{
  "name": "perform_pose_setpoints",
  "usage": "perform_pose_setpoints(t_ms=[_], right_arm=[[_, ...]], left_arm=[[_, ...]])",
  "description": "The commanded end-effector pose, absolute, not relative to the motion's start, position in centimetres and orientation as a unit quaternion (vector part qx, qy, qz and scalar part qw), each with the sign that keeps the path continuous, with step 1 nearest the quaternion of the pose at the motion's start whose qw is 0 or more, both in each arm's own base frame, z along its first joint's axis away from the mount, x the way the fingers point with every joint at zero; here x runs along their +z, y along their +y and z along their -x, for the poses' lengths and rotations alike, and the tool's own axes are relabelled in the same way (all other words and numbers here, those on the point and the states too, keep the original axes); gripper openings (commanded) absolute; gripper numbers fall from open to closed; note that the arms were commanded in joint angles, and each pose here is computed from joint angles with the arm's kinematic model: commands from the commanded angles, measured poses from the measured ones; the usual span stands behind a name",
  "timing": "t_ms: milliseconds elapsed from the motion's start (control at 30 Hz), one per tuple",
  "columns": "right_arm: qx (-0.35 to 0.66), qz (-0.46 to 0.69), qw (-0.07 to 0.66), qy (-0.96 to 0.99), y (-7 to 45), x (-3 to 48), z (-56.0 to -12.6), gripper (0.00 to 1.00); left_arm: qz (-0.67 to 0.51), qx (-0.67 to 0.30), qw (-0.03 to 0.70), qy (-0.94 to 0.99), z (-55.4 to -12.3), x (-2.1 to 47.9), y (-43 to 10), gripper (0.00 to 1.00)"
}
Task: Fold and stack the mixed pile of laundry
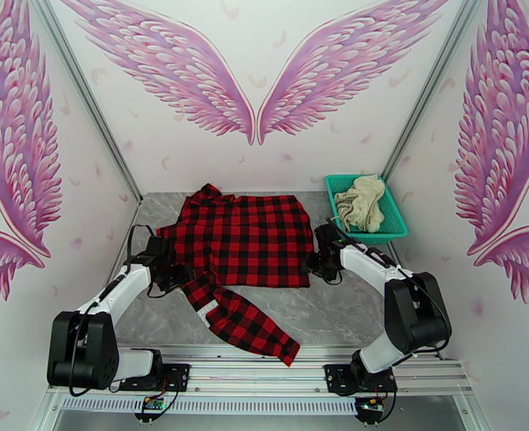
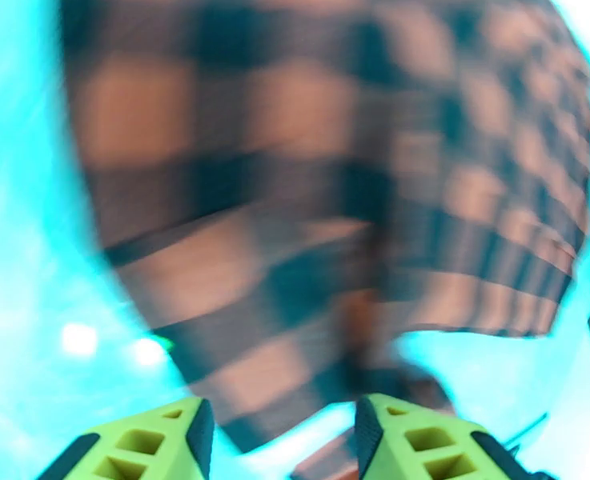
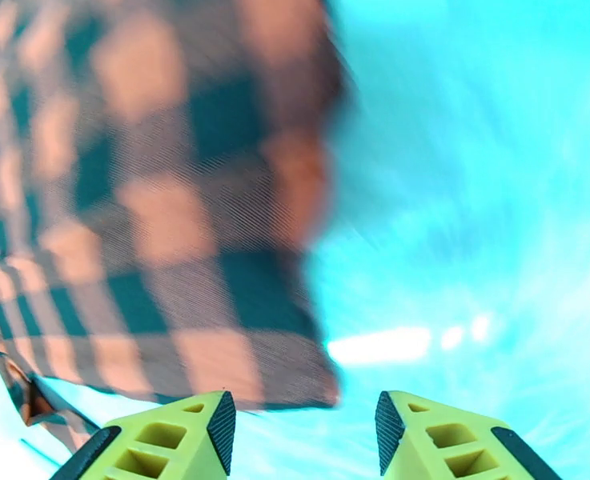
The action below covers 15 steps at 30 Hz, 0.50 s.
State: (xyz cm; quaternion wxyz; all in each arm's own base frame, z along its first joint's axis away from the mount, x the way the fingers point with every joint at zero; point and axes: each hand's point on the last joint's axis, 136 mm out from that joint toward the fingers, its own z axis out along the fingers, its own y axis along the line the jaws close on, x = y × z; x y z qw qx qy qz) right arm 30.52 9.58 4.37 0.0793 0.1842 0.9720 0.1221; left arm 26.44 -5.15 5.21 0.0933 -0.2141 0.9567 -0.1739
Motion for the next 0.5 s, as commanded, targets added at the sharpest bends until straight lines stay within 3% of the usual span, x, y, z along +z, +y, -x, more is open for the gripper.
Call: perform_pose_setpoints(t_ms=[0, 267, 467], right_arm=[[0.193, -0.218, 0.089, 0.952, 11.2, 5.1, -30.9, 0.54], [0.169, -0.259, 0.080, 0.947, 10.0, 3.4, -29.9, 0.55], [0.208, -0.283, 0.061, 0.934, 11.8, 2.3, -30.5, 0.52]], left_arm=[[0.247, -0.218, 0.093, 0.940, -27.0, 4.0, -5.4, 0.62], [0.296, -0.193, 0.103, 0.930, -27.8, 2.0, -3.7, 0.69], [0.311, -0.208, 0.112, 0.921, -29.3, 1.5, -4.1, 0.63]])
